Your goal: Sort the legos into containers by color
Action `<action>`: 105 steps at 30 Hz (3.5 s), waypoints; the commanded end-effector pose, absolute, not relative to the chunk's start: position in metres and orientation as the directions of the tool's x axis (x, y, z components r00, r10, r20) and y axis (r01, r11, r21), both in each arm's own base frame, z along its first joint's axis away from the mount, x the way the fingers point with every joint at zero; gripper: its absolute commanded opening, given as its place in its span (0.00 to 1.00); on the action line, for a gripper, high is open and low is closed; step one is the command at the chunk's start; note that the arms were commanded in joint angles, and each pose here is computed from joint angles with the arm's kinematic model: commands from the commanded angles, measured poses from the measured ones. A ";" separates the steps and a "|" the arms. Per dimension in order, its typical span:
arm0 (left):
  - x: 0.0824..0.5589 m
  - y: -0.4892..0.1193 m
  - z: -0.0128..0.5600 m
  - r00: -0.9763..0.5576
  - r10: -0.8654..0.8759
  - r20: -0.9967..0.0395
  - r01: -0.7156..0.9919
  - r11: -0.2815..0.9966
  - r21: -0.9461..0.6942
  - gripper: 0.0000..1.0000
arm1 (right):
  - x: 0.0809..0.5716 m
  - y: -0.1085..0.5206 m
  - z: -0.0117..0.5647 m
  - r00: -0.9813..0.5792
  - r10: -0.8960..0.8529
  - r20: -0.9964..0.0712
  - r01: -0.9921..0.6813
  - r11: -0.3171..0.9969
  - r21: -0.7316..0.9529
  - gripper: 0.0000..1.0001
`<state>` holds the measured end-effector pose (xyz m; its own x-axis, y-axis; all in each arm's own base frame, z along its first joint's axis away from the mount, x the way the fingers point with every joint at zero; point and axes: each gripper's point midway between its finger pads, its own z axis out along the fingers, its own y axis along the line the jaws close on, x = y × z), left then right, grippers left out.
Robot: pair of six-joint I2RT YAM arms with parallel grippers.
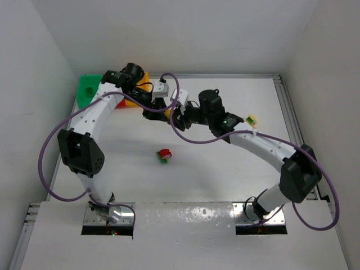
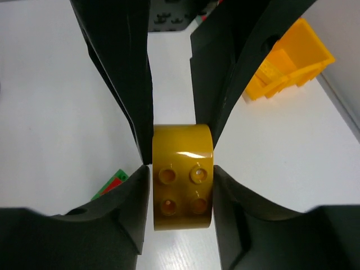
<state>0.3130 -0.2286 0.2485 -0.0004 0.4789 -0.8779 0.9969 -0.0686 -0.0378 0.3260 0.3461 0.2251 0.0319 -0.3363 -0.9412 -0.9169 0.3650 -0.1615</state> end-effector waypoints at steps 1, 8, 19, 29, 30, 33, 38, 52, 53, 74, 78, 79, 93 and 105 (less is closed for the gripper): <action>0.306 -0.239 0.262 0.032 0.431 -0.902 0.995 -0.098 -0.012 0.00 | 0.318 0.341 0.217 0.023 -0.359 -0.933 -0.913 0.372 -0.166 0.48; 0.313 -0.232 0.254 0.047 0.483 -0.874 0.997 -0.076 0.012 0.00 | 0.312 0.330 0.204 -0.002 -0.423 -0.906 -0.913 0.370 -0.171 0.72; 0.380 -0.191 0.220 -0.239 0.507 -0.828 0.932 0.359 -0.049 0.00 | 0.343 0.285 0.217 -0.091 -0.371 -0.924 -0.715 0.670 -0.199 0.82; 0.553 -0.100 0.245 -0.394 0.300 -0.869 0.364 0.919 0.153 0.00 | 0.336 0.255 0.205 -0.128 -0.324 -0.937 -0.619 0.765 -0.179 0.82; 0.563 -0.092 0.244 -0.392 0.298 -0.870 0.325 0.930 0.172 0.00 | 0.336 0.255 0.206 -0.128 -0.324 -0.938 -0.615 0.768 -0.181 0.82; 0.598 -0.063 0.238 -0.385 0.253 -0.887 0.184 0.963 0.195 0.00 | 0.338 0.250 0.208 -0.131 -0.334 -0.934 -0.594 0.780 -0.196 0.82; 0.632 -0.035 0.221 -0.372 0.221 -0.902 0.061 0.975 0.214 0.00 | 0.342 0.244 0.213 -0.127 -0.354 -0.926 -0.569 0.791 -0.225 0.82; 0.649 -0.030 0.148 -0.448 0.183 -0.875 0.061 0.983 0.174 0.32 | 0.347 0.244 0.214 -0.163 -0.366 -0.916 -0.555 0.802 -0.222 0.82; 0.650 -0.029 0.155 -0.435 0.184 -0.881 0.059 0.983 0.177 0.36 | 0.347 0.243 0.215 -0.166 -0.365 -0.916 -0.549 0.806 -0.221 0.82; 0.452 -0.148 0.252 -0.260 0.583 -0.770 0.832 0.539 0.128 0.69 | 0.336 0.233 0.201 -0.243 -0.347 -0.906 -0.546 0.821 -0.168 0.92; 0.318 -0.191 0.192 -0.150 0.787 -0.599 0.986 0.165 -0.030 0.82 | 0.331 0.222 0.195 -0.254 -0.333 -0.908 -0.515 0.841 -0.164 0.92; 0.303 -0.194 0.182 -0.143 0.803 -0.578 0.989 0.137 -0.054 0.86 | 0.330 0.220 0.194 -0.256 -0.335 -0.907 -0.511 0.843 -0.167 0.92; 0.255 -0.240 0.091 -0.216 0.844 -0.490 0.963 0.267 0.035 0.96 | 0.308 0.180 0.185 -0.311 -0.288 -0.906 -0.398 0.905 -0.151 0.92; 0.274 -0.237 0.099 -0.265 0.805 -0.531 0.932 0.355 0.073 0.89 | 0.293 0.158 0.174 -0.332 -0.299 -0.895 -0.360 0.917 -0.172 0.92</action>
